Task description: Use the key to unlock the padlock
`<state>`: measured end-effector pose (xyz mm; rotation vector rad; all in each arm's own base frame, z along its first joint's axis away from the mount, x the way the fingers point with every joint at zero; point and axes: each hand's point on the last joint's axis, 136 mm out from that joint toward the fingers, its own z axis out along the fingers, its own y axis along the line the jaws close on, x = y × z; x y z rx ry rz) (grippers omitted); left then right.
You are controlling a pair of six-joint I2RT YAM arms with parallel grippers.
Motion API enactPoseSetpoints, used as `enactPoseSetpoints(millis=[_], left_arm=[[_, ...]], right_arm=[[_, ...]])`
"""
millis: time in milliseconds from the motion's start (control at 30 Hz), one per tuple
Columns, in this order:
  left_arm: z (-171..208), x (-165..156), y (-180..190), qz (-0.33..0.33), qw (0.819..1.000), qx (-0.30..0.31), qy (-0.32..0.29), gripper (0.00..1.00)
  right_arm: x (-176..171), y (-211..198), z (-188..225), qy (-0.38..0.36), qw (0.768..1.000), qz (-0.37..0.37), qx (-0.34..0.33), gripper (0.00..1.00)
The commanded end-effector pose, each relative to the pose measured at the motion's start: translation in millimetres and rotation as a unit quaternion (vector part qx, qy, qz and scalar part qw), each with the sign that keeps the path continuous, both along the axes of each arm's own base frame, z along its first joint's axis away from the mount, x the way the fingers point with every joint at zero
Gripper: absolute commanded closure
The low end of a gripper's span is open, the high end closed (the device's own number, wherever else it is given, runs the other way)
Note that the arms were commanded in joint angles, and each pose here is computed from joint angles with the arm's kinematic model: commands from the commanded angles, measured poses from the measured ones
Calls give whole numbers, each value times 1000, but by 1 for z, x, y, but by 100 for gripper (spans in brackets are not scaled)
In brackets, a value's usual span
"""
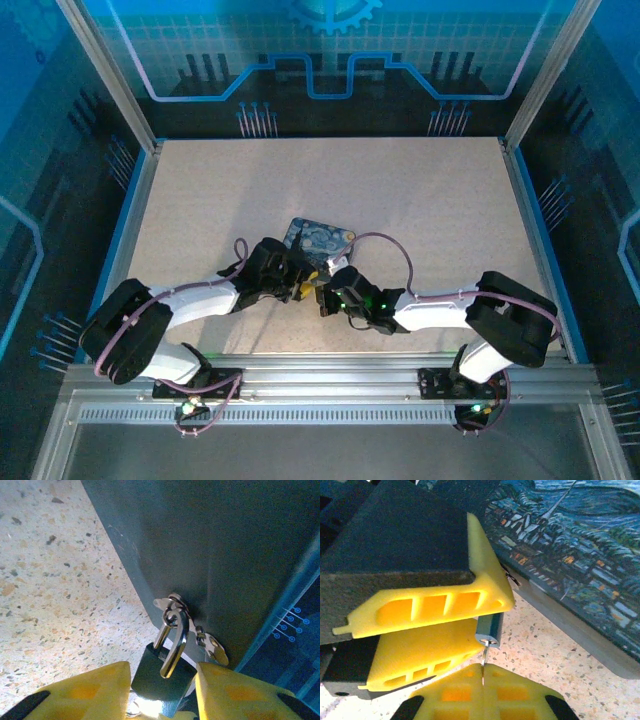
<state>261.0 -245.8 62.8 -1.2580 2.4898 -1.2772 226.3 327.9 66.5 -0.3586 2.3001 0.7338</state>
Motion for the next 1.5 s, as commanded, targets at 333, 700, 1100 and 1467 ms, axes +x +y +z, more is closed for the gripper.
enactPoseSetpoints(millis=[333,700,1100,1467], left_arm=[[26,0,20,-23,998,48,-25,36],[42,8,51,-24,994,84,-59,32],[54,37,96,-76,979,137,-129,25],[49,82,85,-162,963,166,-140,24]], right_arm=[[1,-7,-7,37,998,-33,48,100],[1,-12,-19,95,985,-65,125,99],[7,-11,-29,118,976,-82,162,97],[8,-11,-34,121,977,-83,157,96]])
